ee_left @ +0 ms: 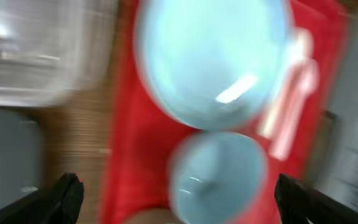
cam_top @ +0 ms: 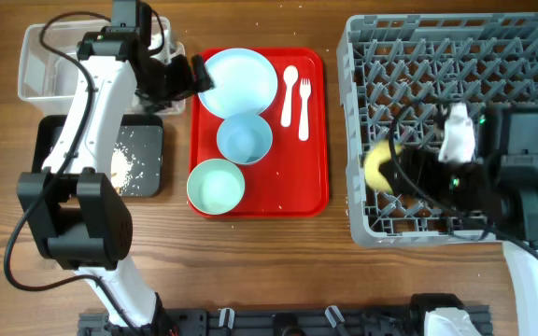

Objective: Sort waste into correct bins and load items into the dishwasher rack
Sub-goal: 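Place the yellow cup in the dish rack's lower corner with right gripper, then grasp the blue bowl on the red tray with the right gripper, then place the blue bowl in the dish rack's top-left area, then grasp the mint bowl on the red tray with the right gripper, then place the mint bowl in the dish rack beside the blue bowl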

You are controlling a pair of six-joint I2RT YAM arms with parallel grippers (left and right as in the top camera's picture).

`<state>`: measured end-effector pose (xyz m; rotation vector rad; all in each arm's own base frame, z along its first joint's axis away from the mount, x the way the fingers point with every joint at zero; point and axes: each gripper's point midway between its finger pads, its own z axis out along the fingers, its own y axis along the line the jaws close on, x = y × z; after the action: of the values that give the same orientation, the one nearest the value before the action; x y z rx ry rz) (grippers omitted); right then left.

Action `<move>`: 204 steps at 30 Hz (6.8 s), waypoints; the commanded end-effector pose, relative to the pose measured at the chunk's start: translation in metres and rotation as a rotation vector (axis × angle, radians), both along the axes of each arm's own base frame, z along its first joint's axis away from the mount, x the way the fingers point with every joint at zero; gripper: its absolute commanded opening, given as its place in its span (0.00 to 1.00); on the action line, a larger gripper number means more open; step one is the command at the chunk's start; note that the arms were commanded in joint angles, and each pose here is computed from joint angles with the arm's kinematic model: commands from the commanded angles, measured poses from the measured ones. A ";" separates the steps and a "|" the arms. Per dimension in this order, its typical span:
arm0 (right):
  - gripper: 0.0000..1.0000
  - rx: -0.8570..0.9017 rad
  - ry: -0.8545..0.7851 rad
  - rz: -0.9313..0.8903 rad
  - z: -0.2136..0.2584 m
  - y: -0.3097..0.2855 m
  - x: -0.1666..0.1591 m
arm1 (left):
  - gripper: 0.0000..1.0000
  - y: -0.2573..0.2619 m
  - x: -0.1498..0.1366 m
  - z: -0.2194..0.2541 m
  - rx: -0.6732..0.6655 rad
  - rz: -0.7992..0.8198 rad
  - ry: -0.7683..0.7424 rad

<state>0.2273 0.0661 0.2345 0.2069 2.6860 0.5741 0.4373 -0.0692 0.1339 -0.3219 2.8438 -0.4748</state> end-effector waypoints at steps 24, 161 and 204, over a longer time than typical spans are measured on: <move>0.88 -0.320 0.501 -0.073 -0.139 -0.030 -0.001 | 1.00 0.039 0.007 0.003 0.211 0.076 -0.039; 0.55 0.014 0.260 0.222 -0.209 0.268 0.066 | 1.00 0.039 0.007 0.003 0.211 0.076 -0.039; 0.04 -1.723 -0.040 0.334 -0.060 -0.068 0.218 | 1.00 0.039 0.007 0.003 0.211 0.076 -0.039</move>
<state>0.4482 -0.0025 0.1863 -0.6295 2.1754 -1.5859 0.4425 -0.0329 0.1281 -0.3665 2.8246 -0.1694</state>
